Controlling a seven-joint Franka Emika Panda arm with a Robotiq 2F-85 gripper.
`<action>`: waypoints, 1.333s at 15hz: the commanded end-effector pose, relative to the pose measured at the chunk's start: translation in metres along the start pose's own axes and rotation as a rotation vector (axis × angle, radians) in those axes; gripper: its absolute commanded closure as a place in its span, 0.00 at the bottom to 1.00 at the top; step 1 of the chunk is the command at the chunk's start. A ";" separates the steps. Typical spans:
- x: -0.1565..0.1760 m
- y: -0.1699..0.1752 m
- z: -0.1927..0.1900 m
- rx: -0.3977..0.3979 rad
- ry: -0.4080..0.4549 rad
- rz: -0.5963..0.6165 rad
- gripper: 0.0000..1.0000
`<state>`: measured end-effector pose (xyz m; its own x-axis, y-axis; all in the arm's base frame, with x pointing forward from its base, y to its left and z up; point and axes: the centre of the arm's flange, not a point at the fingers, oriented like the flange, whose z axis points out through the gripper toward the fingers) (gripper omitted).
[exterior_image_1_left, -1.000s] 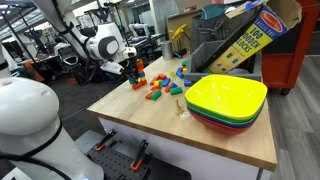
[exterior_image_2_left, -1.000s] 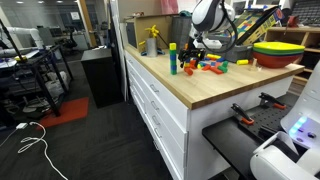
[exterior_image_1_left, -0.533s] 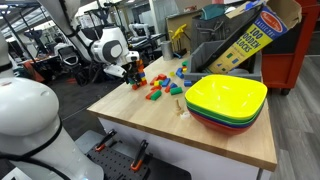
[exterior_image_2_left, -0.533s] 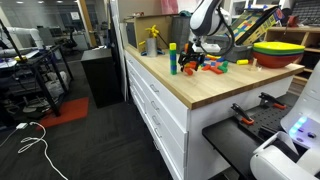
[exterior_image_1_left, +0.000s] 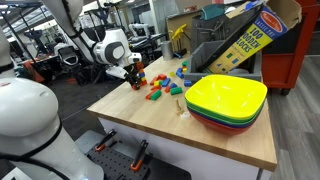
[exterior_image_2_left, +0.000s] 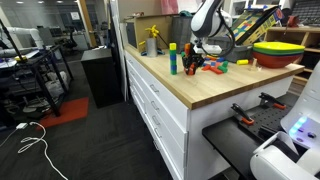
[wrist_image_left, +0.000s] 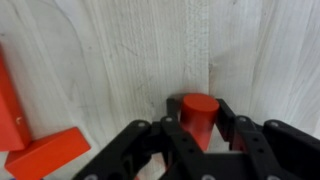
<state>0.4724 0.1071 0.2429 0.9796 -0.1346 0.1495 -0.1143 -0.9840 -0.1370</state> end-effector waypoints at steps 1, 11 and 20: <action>-0.007 0.010 -0.010 -0.022 0.011 0.009 0.86; -0.047 0.072 -0.054 -0.243 -0.137 -0.081 0.91; -0.072 0.028 -0.078 -0.449 -0.330 -0.287 0.91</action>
<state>0.3925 0.0690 0.2936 0.9862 0.0778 -0.1460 0.1114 -0.9647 0.2385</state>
